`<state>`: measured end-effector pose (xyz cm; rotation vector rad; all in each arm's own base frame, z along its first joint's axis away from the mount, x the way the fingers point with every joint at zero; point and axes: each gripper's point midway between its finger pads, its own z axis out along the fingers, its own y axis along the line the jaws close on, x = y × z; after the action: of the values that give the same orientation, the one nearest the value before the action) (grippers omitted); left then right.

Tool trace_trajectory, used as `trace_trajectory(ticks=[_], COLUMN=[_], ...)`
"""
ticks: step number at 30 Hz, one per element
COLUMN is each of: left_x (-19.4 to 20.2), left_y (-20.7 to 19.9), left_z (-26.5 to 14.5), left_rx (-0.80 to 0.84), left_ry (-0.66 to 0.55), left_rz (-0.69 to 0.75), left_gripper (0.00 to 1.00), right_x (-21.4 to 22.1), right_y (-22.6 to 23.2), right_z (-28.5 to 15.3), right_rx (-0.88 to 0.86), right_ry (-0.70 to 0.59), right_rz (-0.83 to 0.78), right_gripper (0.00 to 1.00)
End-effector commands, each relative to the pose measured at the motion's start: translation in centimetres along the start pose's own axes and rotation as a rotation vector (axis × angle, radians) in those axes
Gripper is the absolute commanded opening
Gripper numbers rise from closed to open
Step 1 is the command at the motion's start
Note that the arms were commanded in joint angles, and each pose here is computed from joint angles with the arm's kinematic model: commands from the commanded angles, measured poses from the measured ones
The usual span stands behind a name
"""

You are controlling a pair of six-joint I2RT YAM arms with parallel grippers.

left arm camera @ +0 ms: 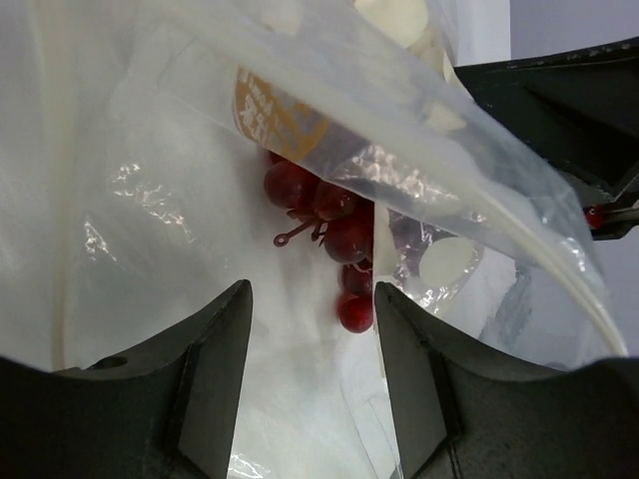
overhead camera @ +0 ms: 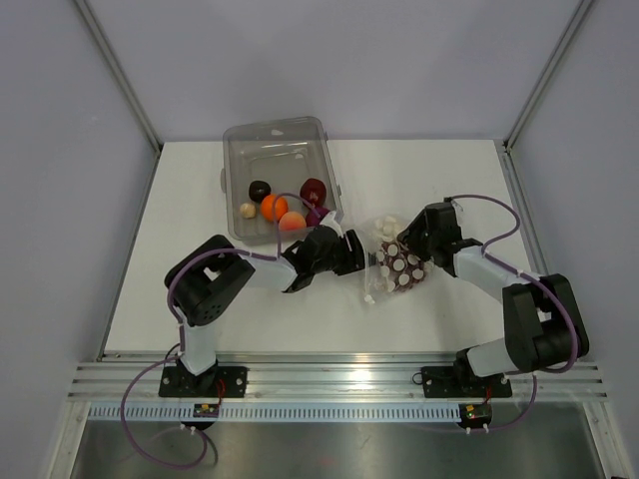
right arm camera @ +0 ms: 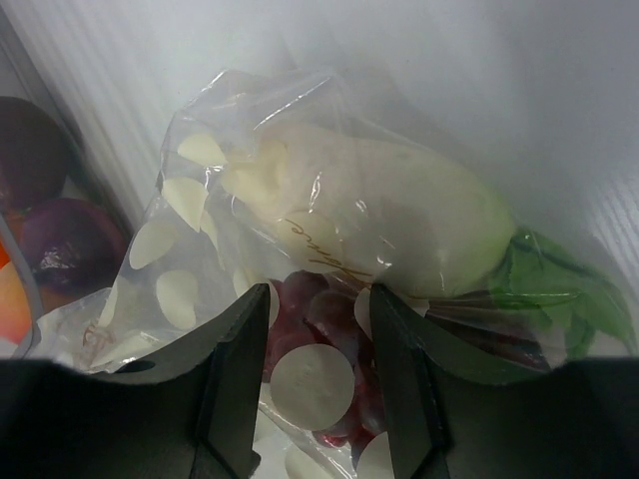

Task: Open the zip-top bag and remove the fake food
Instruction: Adjust the zipper food storage bag at the center of the board.

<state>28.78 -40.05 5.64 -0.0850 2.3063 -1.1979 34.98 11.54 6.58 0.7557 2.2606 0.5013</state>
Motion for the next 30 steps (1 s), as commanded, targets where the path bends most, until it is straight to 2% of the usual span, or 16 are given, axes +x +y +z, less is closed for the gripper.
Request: trace_trajectory(ticks=[1,12,18,24,30], left_x=[-0.6,0.2,-0.7,-2.0,-2.9], left_y=[-1.3,-1.3,-2.0,-3.4,-4.0], left_z=[1.0,2.1,2.0,-0.6,-1.5], left_rx=[0.045,0.019,0.033,0.065,0.102], left_ry=[-0.051,-0.061,-0.095,-0.160,-0.220], left_rz=[-0.016,-0.001,0.009,0.069,0.106], left_gripper=[0.56,0.56,0.56,0.57,0.64], right_x=[1.1,1.8,1.9,0.4,-1.4], right_y=[-0.3,-0.8,-1.0,-1.2,-1.0], right_z=[0.8,1.4,1.5,0.9,-0.6], right_rx=[0.021,0.040,0.053,0.089,0.095], right_ry=[0.056,0.093,0.096,0.049,-0.036], right_rz=[-0.008,-0.017,-0.020,-0.049,-0.066], right_gripper=[0.52,0.51,0.51,0.50,0.50])
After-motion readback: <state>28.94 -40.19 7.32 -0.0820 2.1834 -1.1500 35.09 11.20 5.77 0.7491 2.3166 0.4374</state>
